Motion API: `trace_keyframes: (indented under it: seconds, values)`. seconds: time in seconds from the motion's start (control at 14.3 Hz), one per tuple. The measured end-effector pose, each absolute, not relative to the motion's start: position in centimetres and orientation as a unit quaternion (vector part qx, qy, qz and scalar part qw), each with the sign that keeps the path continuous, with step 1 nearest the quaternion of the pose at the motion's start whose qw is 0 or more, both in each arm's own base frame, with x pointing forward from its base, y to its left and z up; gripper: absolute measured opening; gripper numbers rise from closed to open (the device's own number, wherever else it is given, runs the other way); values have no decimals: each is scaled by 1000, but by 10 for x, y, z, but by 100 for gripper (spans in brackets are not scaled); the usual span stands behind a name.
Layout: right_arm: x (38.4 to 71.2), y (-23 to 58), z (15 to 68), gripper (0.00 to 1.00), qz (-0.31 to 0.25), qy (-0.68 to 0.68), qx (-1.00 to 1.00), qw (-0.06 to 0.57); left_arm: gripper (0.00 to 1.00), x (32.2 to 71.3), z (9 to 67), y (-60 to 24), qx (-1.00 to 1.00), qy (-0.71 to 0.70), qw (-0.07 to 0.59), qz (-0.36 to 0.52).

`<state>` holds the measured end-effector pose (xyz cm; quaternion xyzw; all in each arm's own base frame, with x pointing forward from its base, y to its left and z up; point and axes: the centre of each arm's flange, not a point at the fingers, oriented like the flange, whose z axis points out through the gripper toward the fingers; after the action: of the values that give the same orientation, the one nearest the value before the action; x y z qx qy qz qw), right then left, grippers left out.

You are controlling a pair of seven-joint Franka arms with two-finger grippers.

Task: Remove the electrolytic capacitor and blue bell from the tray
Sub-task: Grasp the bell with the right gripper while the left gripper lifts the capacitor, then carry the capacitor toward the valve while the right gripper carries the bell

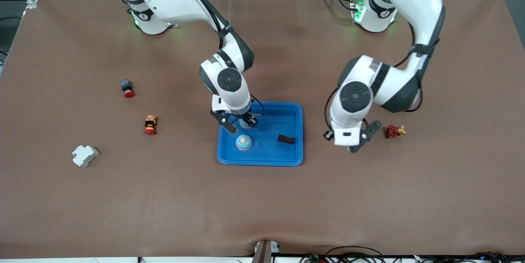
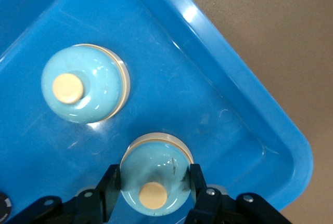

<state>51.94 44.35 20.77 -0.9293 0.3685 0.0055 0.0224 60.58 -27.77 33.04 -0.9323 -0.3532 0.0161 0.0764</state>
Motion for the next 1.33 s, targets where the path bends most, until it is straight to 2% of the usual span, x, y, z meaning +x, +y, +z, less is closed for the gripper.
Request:
trace_keyframes:
  seconds: [0.21, 0.63, 1.05, 1.33]
  values:
    - [526, 450, 221, 59, 1, 368, -929, 31, 33, 620, 337, -224, -935, -343, 88, 35]
    - [561, 438, 284, 59, 21, 324, -946, -6, 33, 623, 300, -141, -934, -330, 108, 85]
    - [638, 272, 353, 59, 47, 193, -980, -13, 33, 621, 261, -66, -938, -316, 96, 106]
    - [657, 160, 380, 59, 57, 126, -990, 10, 33, 607, 226, -77, -939, -323, 81, 91]
